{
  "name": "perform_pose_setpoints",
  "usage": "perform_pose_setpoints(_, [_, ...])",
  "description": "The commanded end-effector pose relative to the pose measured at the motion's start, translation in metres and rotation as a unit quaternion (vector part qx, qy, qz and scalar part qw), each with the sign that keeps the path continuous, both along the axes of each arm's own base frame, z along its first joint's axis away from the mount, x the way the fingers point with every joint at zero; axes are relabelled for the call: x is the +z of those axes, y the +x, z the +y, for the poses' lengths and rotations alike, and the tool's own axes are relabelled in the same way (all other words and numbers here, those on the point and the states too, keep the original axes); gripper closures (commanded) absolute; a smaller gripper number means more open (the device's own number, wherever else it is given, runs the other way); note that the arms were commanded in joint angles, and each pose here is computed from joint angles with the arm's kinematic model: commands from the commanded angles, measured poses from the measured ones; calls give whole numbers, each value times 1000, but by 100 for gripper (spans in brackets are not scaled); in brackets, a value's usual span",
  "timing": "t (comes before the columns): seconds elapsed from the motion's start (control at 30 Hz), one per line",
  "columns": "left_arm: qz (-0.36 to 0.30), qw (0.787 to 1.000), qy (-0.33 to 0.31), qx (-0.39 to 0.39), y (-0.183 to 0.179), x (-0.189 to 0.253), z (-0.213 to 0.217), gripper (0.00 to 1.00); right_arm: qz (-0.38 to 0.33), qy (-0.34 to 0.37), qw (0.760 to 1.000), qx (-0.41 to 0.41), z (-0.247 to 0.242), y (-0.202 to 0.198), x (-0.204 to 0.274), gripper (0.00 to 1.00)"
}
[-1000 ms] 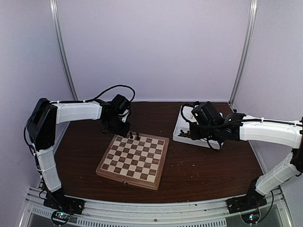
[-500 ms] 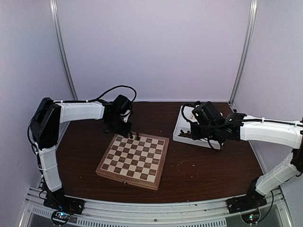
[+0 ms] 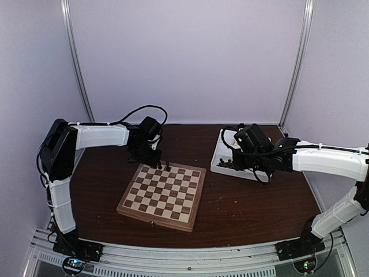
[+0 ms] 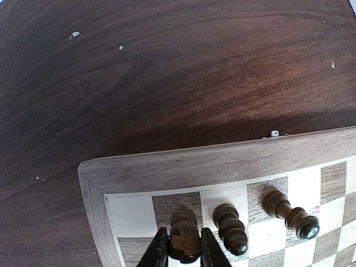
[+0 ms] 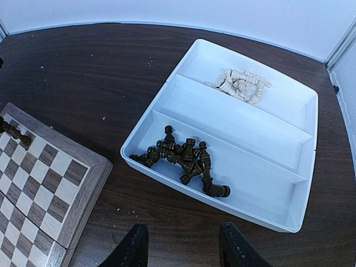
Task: Set up the chess pieces on the board
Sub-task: Place the chess piece on the chessboard.
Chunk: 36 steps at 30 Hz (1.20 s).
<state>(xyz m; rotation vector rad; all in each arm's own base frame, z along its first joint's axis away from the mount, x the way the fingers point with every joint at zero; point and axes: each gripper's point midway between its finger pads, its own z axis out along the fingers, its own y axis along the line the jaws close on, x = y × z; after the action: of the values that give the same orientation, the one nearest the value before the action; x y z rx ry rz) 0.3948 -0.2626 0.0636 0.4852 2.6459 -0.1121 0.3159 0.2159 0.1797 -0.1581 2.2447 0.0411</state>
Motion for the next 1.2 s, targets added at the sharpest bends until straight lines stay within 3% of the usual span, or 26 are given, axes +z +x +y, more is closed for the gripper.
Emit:
perform_pose_setpoints(0.0, [-18,1000,-1,2,13,5,-1,79,-9,-5,1000,-11,-9,0,5,55])
perform_pose_setpoints(0.2, [-17,1000,-3,-1,13,6,-2,72,-10,-3,1000,-13,-9,0,6,55])
perform_pose_setpoints(0.6, [-27,1000,6,3,14,20,3,70,-8,-3,1000,-12,-9,0,4,55])
perform_pose_setpoints(1.17, [-81,996,-38,-9,4,106,5,69,1,-15,1000,-15,-14,15,2,52])
